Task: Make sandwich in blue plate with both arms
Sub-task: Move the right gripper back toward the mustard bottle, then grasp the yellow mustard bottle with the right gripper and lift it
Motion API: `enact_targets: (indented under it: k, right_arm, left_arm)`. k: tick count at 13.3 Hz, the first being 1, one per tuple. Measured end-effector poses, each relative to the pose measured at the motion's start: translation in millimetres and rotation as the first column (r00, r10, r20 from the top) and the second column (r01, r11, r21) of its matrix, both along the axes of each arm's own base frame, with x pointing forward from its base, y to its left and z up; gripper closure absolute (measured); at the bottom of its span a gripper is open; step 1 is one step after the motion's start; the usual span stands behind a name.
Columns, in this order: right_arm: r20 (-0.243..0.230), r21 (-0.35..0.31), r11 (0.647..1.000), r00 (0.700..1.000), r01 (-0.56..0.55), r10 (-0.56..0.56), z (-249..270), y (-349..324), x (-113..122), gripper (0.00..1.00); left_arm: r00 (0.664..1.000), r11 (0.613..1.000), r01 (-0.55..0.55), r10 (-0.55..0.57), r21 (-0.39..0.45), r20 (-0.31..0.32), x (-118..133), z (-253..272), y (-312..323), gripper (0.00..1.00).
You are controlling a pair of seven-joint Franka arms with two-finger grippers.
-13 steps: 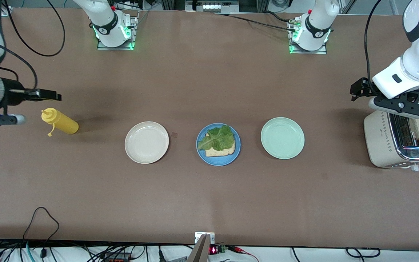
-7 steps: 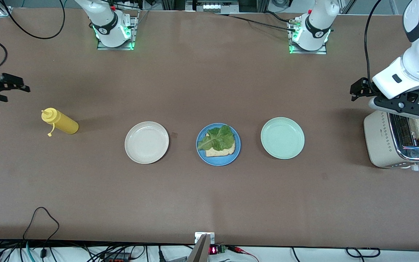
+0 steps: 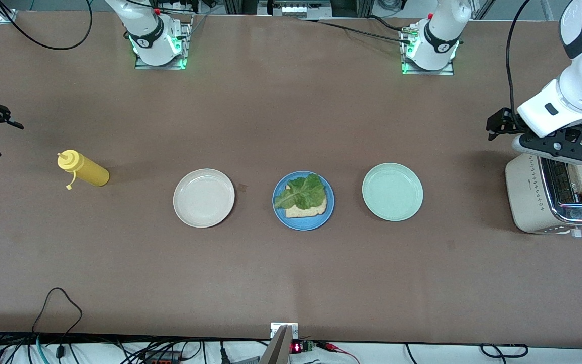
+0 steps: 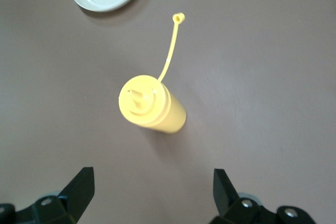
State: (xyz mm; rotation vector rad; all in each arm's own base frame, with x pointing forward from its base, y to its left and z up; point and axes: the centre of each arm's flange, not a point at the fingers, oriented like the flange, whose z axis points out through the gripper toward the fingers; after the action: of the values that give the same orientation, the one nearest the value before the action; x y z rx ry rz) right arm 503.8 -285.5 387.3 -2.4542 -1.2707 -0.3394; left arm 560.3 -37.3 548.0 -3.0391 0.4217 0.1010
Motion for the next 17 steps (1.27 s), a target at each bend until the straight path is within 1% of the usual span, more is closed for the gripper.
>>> enact_targets:
  k: [2,3,5,6,10,13,15,17]
  right_arm:
    - [0.093,0.105,0.991,0.993,-0.080,0.070,-30.5,-11.0,-1.0,0.00]
    - [0.136,0.153,0.980,0.985,-0.125,0.105,-45.1,-15.3,-2.6,0.00]
    - [0.243,0.241,0.942,0.954,-0.234,0.175,-73.7,-23.1,-4.6,0.00]
    - [0.285,0.277,0.920,0.938,-0.276,0.196,-87.9,-26.3,-5.7,0.00]
    - [0.392,0.392,0.828,0.887,-0.401,0.244,-148.4,-36.2,-14.8,0.00]
    - [0.451,0.455,0.763,0.858,-0.458,0.246,-200.7,-40.0,-20.4,0.00]
    - [0.483,0.479,0.738,0.845,-0.475,0.230,-228.7,-42.1,-21.8,0.00]
    - [0.505,0.496,0.714,0.833,-0.494,0.226,-245.0,-39.2,-13.9,0.00]
  left_arm:
    - [1.000,1.000,0.000,0.000,0.000,0.000,0.0,0.0,0.0,0.00]
    - [1.000,1.000,0.000,0.000,0.000,0.000,0.0,0.0,0.0,0.00]
    - [1.000,1.000,0.000,0.000,0.000,0.000,0.0,0.0,0.0,0.00]
    - [1.000,1.000,0.000,0.000,0.000,0.000,0.0,0.0,0.0,0.00]
    - [1.000,1.000,0.000,0.000,0.000,0.000,0.0,0.0,0.0,0.00]
    - [1.000,1.000,0.001,-0.001,0.000,0.000,0.0,0.0,-0.3,0.00]
    - [1.000,1.000,0.001,-0.001,0.000,0.000,0.0,0.0,-0.4,0.00]
    - [1.000,1.000,0.001,-0.001,0.000,0.000,0.0,0.0,-0.4,0.00]
